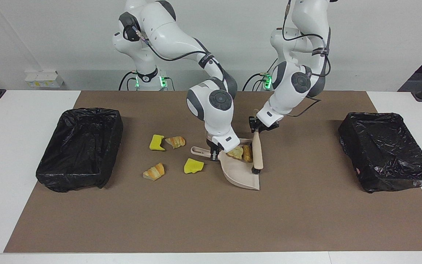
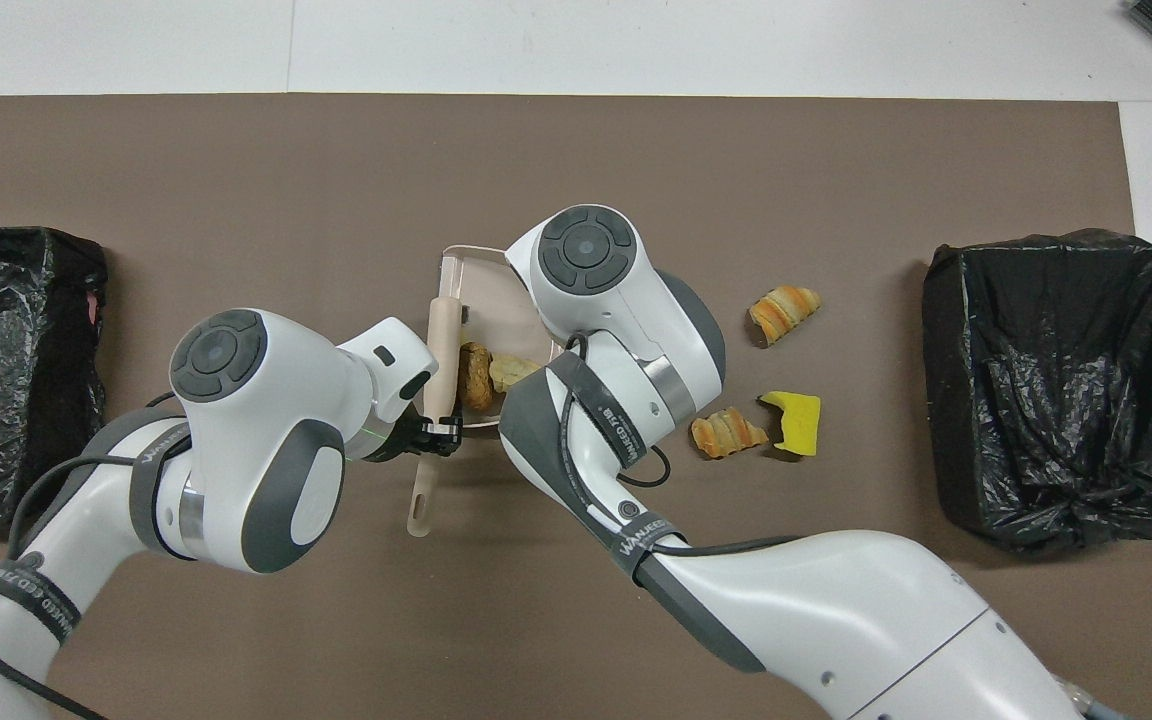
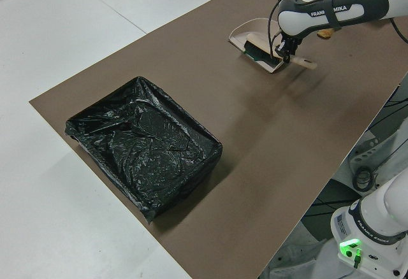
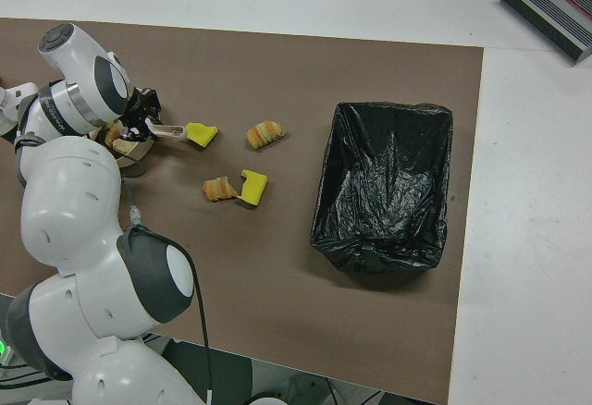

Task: Sweep and dump trash in bin
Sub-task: 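Sweep bread and sponge into the dustpan with the brush in the left gripper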

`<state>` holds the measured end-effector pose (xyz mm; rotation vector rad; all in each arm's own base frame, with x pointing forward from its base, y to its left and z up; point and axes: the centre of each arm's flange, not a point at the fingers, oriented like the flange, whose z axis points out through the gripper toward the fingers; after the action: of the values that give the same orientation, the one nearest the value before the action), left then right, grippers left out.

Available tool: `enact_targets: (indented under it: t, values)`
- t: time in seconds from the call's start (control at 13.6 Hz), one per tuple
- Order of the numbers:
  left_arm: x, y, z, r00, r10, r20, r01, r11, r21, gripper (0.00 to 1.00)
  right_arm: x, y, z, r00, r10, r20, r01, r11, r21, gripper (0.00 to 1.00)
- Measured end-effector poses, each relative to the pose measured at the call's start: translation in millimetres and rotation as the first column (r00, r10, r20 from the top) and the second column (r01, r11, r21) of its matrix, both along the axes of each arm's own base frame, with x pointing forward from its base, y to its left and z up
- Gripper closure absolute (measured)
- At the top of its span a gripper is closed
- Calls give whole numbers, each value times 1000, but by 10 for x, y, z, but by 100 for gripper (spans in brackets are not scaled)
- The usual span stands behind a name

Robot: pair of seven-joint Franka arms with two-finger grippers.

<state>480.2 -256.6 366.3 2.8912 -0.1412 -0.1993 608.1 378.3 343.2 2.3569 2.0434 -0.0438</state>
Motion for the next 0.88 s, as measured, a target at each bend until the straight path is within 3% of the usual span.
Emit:
enact_targets:
  t: [0.44, 0.66, 0.88]
  values:
    - [67, 98, 397, 999, 34, 0, -34, 999, -24, 75, 65, 11, -3, 999, -3, 46, 1, 1000, 31, 68]
    - [96, 262, 744, 999, 49, -8, -49, 997, -55, 75, 73, 11, -5, 999, -3, 51, 2, 999, 34, 68]
    - [85, 224, 815, 998, 64, 0, -64, 994, -91, 75, 100, -10, -8, 998, -8, 58, 6, 999, 40, 68]
